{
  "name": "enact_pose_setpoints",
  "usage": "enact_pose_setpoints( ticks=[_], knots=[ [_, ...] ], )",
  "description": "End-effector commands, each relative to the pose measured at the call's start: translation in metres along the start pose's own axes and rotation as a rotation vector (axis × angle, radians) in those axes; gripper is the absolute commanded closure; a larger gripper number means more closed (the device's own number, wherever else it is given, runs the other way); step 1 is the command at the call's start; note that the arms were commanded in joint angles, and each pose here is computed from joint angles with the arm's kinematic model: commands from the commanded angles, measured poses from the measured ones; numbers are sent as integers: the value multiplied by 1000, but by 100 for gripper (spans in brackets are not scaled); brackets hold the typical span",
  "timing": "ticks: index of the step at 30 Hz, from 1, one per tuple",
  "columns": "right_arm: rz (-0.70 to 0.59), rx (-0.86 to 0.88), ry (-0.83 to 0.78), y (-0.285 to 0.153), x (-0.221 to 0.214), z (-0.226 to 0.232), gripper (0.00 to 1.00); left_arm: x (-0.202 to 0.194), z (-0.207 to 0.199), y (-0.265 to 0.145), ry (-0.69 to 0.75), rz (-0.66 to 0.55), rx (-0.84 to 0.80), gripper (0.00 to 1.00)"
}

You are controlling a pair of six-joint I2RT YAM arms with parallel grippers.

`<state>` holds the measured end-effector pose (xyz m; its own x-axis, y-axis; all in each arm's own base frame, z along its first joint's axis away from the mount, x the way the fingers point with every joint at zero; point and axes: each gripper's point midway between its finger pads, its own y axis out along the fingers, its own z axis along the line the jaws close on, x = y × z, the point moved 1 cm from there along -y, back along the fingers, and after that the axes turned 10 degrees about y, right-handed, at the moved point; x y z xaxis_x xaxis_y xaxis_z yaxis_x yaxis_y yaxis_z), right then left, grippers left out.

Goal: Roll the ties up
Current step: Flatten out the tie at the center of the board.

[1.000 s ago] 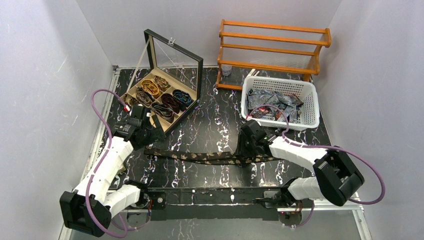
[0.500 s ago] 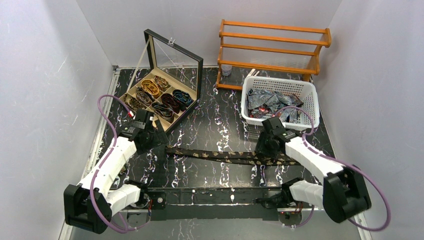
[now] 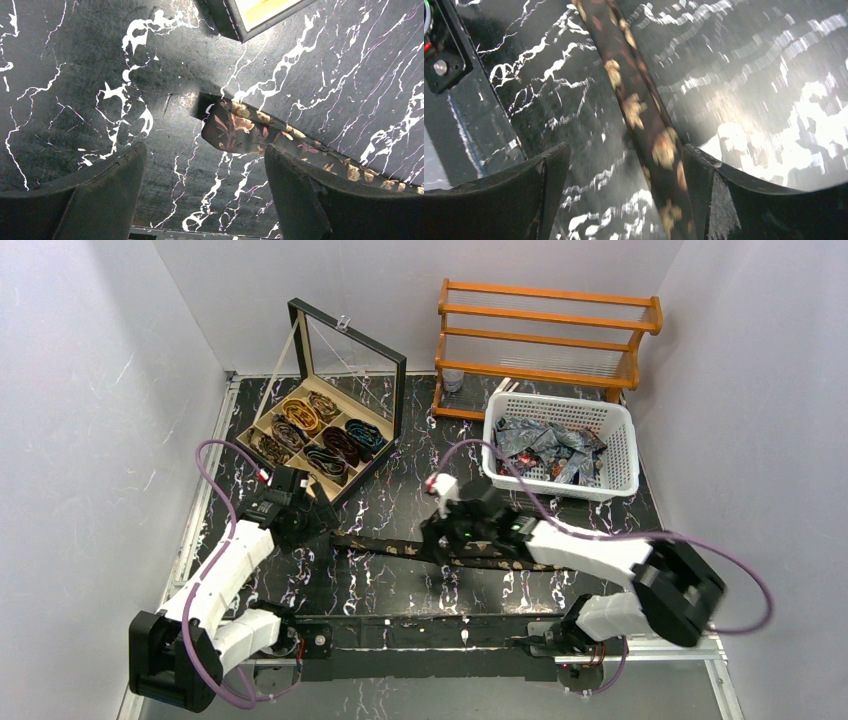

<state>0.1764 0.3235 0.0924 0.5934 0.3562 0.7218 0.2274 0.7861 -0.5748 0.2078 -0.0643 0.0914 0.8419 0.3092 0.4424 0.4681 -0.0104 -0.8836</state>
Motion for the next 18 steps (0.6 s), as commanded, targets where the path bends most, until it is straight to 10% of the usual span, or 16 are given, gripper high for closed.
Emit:
enact_pose_setpoints(
  ticks=[1, 14, 18],
  knots=[
    [-173, 134, -266, 50, 68, 36, 7, -1, 15, -10, -51, -31, 69, 15],
    [-81, 334, -359, 135, 41, 54, 5, 6, 24, -36, -102, -110, 84, 14],
    [-25, 346, -377, 145, 22, 48, 29, 4, 24, -33, -99, -107, 78, 14]
  ],
)
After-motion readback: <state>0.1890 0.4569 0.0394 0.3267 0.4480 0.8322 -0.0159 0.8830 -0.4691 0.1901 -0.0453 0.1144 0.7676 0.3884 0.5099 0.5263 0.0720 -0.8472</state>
